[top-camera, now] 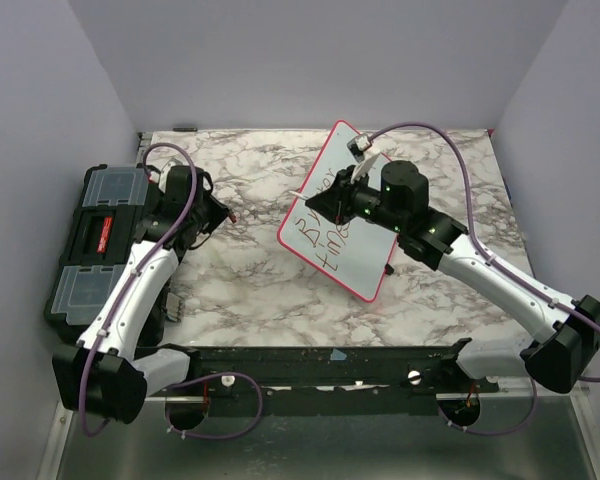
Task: Write a sentence on the whiteboard
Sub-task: Insert the whiteboard marker into the pen cap.
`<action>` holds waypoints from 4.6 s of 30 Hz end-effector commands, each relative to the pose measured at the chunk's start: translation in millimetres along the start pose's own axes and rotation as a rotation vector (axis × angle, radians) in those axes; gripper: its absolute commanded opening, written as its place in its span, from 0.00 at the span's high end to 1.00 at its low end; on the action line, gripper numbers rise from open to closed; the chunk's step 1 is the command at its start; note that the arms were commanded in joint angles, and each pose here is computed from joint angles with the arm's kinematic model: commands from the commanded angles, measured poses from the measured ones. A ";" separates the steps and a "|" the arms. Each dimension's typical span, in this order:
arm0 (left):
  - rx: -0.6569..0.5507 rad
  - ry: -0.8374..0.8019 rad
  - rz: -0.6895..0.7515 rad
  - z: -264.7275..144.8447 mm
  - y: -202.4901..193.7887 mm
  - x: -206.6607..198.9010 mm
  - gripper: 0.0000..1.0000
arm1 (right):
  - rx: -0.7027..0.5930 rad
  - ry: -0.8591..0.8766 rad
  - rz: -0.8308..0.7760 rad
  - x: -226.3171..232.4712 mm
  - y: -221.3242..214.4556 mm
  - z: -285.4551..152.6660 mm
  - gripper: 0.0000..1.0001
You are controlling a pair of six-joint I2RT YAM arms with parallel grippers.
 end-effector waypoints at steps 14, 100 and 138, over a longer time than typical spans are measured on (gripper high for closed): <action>-0.084 -0.262 -0.346 -27.8 34.5 -35.6 1.00 | -0.016 0.134 -0.109 36.8 -13.2 12.5 0.99; 0.006 -0.544 -0.602 -42.0 26.0 -54.1 1.00 | -0.133 0.104 -0.140 40.0 -17.3 67.7 0.99; 0.002 -0.566 -0.630 -42.5 25.9 -50.8 1.00 | -0.115 0.083 -0.132 33.4 -25.8 72.1 0.99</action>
Point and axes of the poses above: each gripper's point midway between its finger pads, its own z axis out along the fingers, its own x axis along the line the jaws close on, y = z × x, the point moved 6 cm from there along -z, back along the fingers, and after that the axes turned 10 degrees about z, right-handed, at the moved point
